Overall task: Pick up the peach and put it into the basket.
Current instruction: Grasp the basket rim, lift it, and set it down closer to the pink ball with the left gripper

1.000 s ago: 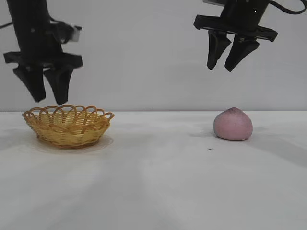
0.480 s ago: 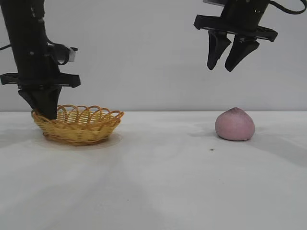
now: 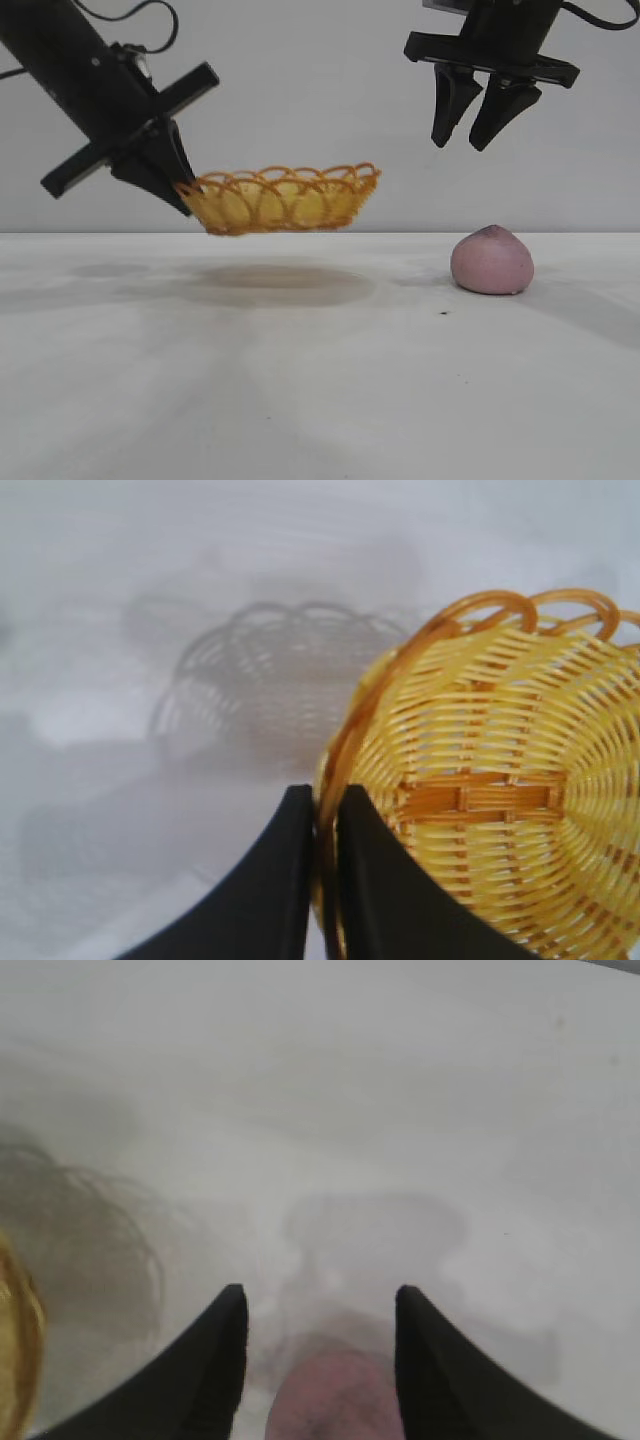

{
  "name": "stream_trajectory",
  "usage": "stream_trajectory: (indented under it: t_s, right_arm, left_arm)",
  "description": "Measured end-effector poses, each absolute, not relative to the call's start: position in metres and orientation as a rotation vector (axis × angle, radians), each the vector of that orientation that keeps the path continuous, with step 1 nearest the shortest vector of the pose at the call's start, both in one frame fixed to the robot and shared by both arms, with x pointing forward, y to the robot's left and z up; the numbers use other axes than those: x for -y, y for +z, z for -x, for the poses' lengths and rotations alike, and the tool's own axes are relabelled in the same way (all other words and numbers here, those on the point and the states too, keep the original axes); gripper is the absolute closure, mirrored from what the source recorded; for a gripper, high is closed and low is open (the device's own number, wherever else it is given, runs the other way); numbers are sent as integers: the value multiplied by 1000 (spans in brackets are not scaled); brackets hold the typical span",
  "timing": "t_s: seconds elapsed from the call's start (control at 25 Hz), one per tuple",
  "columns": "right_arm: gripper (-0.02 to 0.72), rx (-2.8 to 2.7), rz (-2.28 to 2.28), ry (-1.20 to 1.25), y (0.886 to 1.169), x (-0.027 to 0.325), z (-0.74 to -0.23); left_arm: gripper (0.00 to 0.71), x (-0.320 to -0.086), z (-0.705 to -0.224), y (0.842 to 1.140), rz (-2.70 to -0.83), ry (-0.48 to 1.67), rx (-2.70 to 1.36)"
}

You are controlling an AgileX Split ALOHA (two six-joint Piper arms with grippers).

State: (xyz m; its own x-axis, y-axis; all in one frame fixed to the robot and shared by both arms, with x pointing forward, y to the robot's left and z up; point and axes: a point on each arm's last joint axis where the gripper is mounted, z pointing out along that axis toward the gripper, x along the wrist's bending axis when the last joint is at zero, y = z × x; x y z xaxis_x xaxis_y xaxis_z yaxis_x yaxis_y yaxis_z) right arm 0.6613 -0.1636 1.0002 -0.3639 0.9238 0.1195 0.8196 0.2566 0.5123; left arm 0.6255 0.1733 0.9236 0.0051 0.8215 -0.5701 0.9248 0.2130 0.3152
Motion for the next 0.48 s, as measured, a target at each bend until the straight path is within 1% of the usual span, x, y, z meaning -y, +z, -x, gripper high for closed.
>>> stream_trajectory:
  t_s: [0.12,0.24,0.48]
  right_arm:
    - [415,-2321,-1637,746,1000,164,-661]
    - [415,-2322,-1638,746,1000,164,-661]
    - [415,-2327,-1640,741,1000,164,-661]
  left_arm:
    - [710,-160,-601,905,-1633,-200,-1870]
    - [710,-153,-583,895,-1666,-190,-1876]
    - [710,-142,-573,895,-1669,-189,-1867]
